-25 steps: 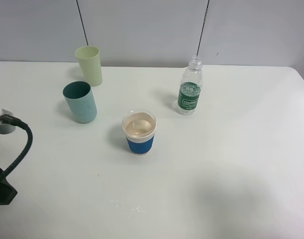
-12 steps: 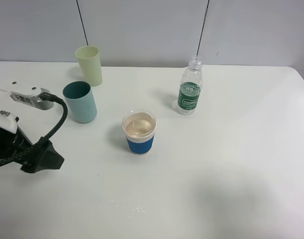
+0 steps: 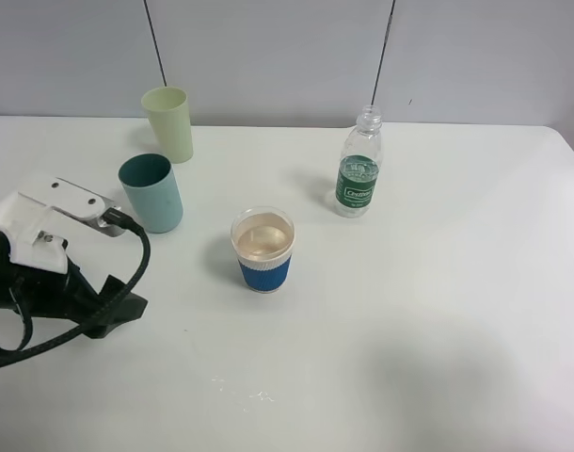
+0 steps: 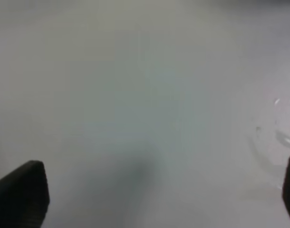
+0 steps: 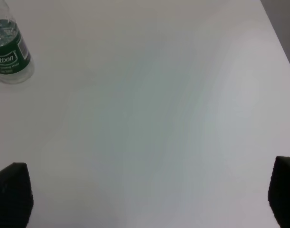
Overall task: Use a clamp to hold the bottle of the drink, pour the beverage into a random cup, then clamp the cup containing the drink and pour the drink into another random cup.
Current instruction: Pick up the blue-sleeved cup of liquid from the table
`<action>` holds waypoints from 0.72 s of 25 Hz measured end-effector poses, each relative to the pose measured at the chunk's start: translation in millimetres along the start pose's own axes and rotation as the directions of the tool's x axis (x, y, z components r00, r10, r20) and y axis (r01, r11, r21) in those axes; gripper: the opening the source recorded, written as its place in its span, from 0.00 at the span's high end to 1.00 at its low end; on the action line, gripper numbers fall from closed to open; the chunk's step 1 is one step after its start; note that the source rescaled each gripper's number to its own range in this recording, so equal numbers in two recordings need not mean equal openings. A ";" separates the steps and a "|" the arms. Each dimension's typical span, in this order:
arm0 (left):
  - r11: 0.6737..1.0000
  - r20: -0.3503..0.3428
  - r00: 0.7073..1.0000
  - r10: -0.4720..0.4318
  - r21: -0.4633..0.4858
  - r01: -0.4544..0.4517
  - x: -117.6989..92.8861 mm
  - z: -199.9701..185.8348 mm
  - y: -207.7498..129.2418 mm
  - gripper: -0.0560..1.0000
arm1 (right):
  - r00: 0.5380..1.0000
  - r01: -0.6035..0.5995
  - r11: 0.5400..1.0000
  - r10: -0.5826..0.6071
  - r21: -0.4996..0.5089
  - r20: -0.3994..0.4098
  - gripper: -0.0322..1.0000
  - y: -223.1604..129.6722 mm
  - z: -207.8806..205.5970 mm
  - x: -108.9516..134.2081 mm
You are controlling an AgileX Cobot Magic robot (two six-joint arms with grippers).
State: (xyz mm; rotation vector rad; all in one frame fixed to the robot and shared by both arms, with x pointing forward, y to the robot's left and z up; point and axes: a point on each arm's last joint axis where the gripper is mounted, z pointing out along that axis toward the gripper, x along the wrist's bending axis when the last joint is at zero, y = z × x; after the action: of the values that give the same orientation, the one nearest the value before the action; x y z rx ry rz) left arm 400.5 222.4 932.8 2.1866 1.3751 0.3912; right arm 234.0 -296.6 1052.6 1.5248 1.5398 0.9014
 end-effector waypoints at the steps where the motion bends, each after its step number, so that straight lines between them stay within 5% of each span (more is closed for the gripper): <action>1: 1.000 -0.005 1.000 0.005 -0.027 -0.005 -1.0 0.8 -0.8 0.00 | 1.000 0.000 1.000 0.000 0.000 0.000 0.00 0.0 0.0 0.0; 6: 0.996 -0.009 0.999 0.035 -0.088 -0.036 -6.3 3.7 -6.8 0.00 | 1.000 0.000 1.000 0.000 0.000 0.000 0.00 0.0 0.0 0.0; 18: 0.986 -0.017 0.988 0.150 -0.071 -0.151 -16.7 44.0 -12.1 0.00 | 1.000 0.000 1.000 0.000 0.000 0.000 0.00 0.0 0.0 0.0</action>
State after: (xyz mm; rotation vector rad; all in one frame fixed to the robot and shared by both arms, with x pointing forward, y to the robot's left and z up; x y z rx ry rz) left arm 406.1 199.5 890.2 2.2387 1.1858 0.5017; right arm 234.0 -296.6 1052.6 1.5248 1.5398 0.9014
